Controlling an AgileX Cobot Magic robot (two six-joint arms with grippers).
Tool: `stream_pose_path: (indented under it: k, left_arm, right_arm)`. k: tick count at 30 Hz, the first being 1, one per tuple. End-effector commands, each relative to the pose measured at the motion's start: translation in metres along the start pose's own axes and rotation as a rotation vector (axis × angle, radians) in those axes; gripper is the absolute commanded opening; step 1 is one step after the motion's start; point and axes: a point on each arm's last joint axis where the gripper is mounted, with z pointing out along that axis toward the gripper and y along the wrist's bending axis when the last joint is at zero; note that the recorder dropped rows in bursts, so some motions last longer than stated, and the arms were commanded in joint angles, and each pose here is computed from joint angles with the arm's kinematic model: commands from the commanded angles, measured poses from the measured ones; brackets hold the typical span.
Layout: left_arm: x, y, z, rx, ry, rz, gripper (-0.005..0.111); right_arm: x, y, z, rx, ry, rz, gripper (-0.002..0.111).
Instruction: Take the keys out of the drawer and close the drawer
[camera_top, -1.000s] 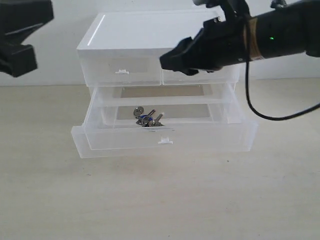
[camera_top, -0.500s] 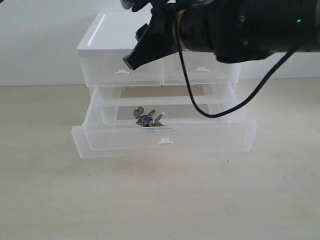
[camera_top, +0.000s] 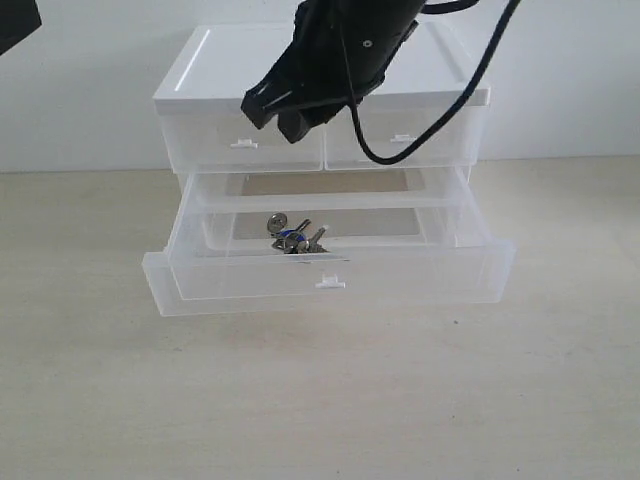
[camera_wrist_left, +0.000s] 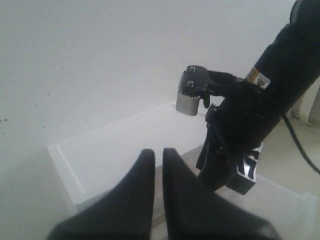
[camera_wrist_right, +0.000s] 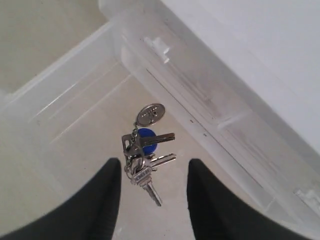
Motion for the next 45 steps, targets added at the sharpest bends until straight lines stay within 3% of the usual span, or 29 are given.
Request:
stream_pose_path:
  k: [1, 9, 14, 29, 31, 35, 45]
  left_arm:
    - [0.004, -0.001, -0.009, -0.003, -0.022, -0.031, 0.004]
    - [0.018, -0.006, -0.06, -0.013, -0.302, -0.025, 0.004]
    - [0.038, 0.003, -0.067, -0.141, -0.32, -0.095, 0.004]
    - [0.039, 0.003, -0.067, -0.141, -0.31, -0.095, 0.004]
    - [0.039, 0.003, -0.067, -0.141, -0.31, -0.095, 0.004]
    - [0.039, 0.003, -0.067, -0.141, -0.31, -0.095, 0.004]
    - [0.039, 0.003, -0.067, -0.141, -0.31, -0.095, 0.004]
  right_arm:
    - [0.002, -0.003, 0.047, -0.039, 0.113, -0.019, 0.039]
    - [0.003, -0.004, 0.101, -0.071, 0.209, -0.015, 0.039]
    - [0.011, -0.001, 0.12, -0.098, 0.261, -0.013, 0.039]
    - [0.025, 0.0, 0.152, -0.099, 0.318, 0.008, 0.039]
    - [0.026, -0.002, 0.153, -0.08, 0.32, -0.006, 0.035]
    - [0.026, -0.008, 0.153, -0.022, 0.324, -0.05, 0.0]
    - [0.002, -0.004, 0.113, 0.028, 0.203, -0.106, 0.0]
